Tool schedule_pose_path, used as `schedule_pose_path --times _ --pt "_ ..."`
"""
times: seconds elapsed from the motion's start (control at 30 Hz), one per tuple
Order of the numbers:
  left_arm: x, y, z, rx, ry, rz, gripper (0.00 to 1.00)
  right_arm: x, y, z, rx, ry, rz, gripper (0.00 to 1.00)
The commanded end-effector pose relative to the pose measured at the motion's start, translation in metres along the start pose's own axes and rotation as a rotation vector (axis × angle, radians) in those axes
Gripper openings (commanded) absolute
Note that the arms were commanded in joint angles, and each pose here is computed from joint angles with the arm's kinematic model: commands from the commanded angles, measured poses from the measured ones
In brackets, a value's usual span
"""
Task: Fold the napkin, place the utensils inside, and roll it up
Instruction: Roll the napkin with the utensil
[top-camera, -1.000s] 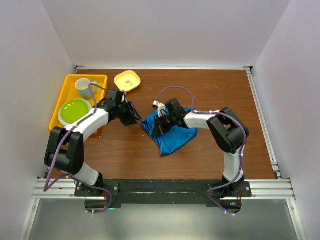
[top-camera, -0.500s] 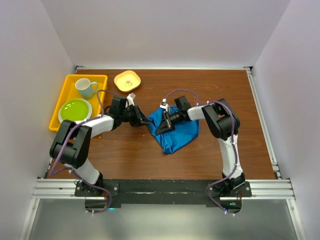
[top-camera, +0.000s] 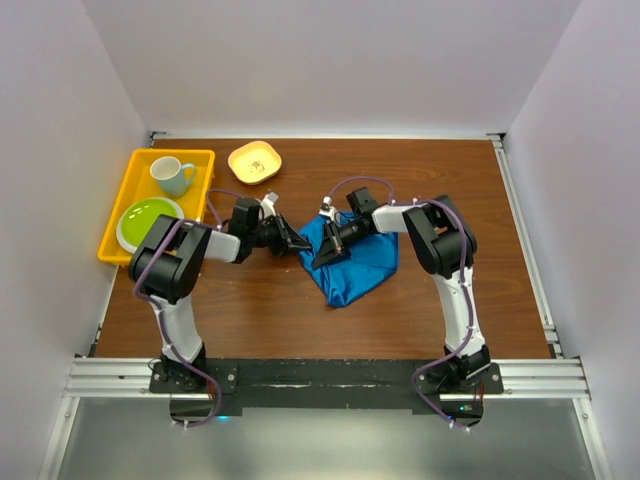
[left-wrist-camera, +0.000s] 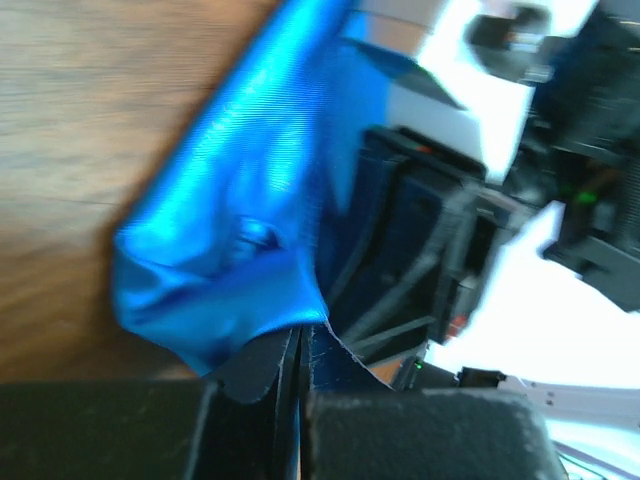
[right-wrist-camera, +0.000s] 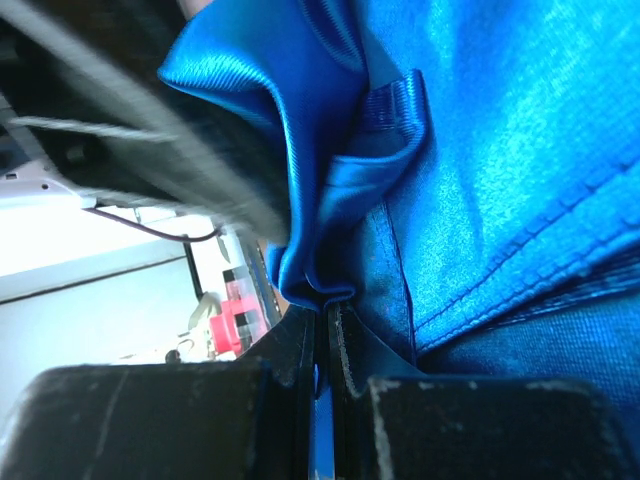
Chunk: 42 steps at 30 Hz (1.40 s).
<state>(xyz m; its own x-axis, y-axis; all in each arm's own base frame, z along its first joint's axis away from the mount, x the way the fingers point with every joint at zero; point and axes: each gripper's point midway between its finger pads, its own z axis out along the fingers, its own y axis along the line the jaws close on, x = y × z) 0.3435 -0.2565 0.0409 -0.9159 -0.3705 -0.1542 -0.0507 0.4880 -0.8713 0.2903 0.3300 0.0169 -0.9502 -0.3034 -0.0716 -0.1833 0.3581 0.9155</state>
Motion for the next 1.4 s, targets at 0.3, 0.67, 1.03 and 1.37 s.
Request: schedule_pose_path --times 0.3,0.67,1.03,1.37 --pt "0.000 0.064 0.019 -0.203 0.013 -0.063 0.00 -0.006 -0.033 -0.014 0.268 -0.021 0.044 0.25" --pt "0.008 0.082 0.020 -0.278 0.059 -0.087 0.00 -0.007 0.015 -0.050 0.531 -0.020 -0.143 0.80" --pt "0.010 0.082 0.019 -0.307 0.100 -0.097 0.00 0.035 0.025 -0.077 0.901 -0.082 -0.441 0.97" --pt "0.016 0.087 0.016 -0.334 0.125 -0.125 0.00 0.031 0.028 -0.042 1.045 -0.162 -0.595 0.92"
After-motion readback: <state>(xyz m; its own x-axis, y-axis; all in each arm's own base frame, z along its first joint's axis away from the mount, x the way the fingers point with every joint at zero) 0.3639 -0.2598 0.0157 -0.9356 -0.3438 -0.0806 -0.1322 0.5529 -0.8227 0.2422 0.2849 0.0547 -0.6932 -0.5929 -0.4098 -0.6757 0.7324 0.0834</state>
